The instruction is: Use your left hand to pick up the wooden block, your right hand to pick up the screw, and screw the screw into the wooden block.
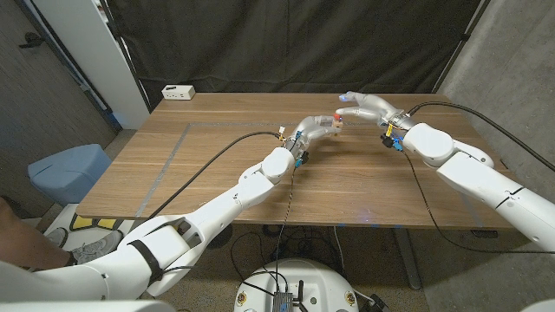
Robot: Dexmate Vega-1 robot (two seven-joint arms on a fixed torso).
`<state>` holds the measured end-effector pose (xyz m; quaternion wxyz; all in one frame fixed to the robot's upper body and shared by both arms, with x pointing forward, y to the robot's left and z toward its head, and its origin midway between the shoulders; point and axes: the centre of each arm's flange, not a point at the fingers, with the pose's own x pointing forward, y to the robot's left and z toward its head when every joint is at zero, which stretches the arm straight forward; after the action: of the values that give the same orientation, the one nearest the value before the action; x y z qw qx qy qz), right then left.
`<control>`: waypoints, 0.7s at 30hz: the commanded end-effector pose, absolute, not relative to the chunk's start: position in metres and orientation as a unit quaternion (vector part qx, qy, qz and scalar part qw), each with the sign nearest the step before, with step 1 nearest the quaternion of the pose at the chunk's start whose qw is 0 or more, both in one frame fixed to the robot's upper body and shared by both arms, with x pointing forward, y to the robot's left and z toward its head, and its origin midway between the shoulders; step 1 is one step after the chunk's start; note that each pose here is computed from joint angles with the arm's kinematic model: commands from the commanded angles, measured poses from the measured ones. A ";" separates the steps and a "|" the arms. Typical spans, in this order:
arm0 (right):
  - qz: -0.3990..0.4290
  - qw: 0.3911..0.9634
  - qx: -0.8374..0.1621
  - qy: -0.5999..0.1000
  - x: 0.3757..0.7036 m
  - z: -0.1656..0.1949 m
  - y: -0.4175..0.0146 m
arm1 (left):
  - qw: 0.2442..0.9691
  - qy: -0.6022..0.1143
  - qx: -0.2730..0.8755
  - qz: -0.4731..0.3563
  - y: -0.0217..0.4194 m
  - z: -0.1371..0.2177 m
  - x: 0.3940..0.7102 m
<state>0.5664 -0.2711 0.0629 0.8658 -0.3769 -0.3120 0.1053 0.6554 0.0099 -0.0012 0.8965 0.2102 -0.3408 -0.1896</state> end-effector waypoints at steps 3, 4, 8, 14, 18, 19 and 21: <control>0.100 0.844 -0.444 -0.284 0.551 0.087 -0.271 | 0.895 -0.340 0.216 -0.189 0.009 -0.002 0.655; 0.101 0.843 -0.449 -0.280 0.550 0.088 -0.271 | 0.895 -0.340 0.217 -0.188 0.009 -0.002 0.655; 0.102 0.837 -0.468 -0.265 0.546 0.094 -0.268 | 0.893 -0.341 0.224 -0.189 0.009 -0.002 0.655; 0.102 0.828 -0.493 -0.248 0.542 0.101 -0.264 | 0.893 -0.342 0.224 -0.187 0.010 -0.002 0.655; 0.102 0.822 -0.508 -0.237 0.540 0.105 -0.261 | 0.894 -0.342 0.224 -0.185 0.011 -0.002 0.655; 0.102 0.821 -0.510 -0.234 0.540 0.106 -0.261 | 0.894 -0.342 0.224 -0.185 0.011 -0.002 0.655; 0.101 0.818 -0.517 -0.230 0.539 0.108 -0.259 | 0.894 -0.341 0.224 -0.184 0.011 -0.003 0.654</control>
<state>0.5496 -0.2688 0.0911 0.8377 -0.4740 -0.2513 0.1025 0.6547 0.0098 -0.0022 0.8940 0.2212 -0.3414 -0.1880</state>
